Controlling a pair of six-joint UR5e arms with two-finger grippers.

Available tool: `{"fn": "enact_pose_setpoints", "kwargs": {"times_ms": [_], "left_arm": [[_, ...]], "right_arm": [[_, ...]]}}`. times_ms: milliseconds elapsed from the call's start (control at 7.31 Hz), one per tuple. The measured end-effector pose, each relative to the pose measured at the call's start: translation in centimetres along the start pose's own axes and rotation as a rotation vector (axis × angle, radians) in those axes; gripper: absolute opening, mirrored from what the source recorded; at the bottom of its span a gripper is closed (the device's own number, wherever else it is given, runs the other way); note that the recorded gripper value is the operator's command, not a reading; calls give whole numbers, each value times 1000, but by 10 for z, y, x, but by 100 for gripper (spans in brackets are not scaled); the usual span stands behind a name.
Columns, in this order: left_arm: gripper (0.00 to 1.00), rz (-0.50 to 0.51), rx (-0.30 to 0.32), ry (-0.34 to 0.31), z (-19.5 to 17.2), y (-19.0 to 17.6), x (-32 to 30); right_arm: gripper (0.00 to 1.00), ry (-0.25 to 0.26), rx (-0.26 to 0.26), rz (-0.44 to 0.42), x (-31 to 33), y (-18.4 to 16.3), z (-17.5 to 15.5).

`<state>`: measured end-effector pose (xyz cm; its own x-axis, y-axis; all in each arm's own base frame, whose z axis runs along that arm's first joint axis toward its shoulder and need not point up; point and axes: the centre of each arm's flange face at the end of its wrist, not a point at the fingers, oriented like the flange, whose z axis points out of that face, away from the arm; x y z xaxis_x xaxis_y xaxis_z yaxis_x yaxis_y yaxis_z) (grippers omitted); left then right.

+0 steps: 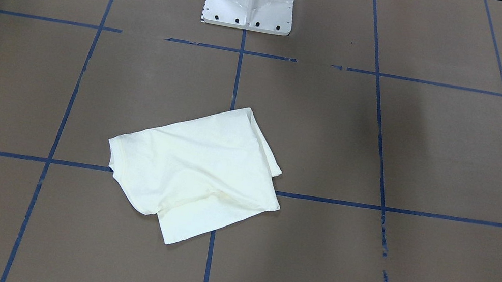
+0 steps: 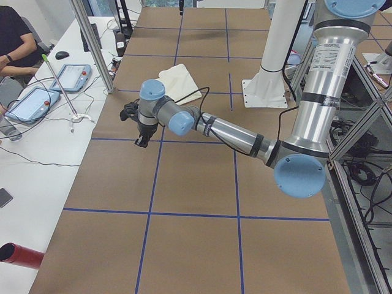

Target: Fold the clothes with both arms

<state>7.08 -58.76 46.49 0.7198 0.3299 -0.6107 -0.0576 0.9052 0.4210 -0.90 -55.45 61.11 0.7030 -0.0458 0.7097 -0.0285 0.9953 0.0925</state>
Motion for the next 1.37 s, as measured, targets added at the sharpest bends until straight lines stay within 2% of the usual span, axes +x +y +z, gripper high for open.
{"fn": "enact_pose_setpoints", "kwargs": {"times_ms": [274, 684, 958, 1368], "left_arm": [[100, -50, -24, 18, -10, 3, -48], [100, -112, -86, 4, -11, 22, -85], [100, -146, -109, -7, -12, 61, -119], [100, -199, -151, -13, -2, 103, -147]], "right_arm": [[100, -7, -11, 19, 31, 6, -9], [100, -18, -37, 38, 43, 18, -8], [100, -28, -46, 44, 47, 25, -5], [100, -10, -61, 56, 53, 36, 5]]}}
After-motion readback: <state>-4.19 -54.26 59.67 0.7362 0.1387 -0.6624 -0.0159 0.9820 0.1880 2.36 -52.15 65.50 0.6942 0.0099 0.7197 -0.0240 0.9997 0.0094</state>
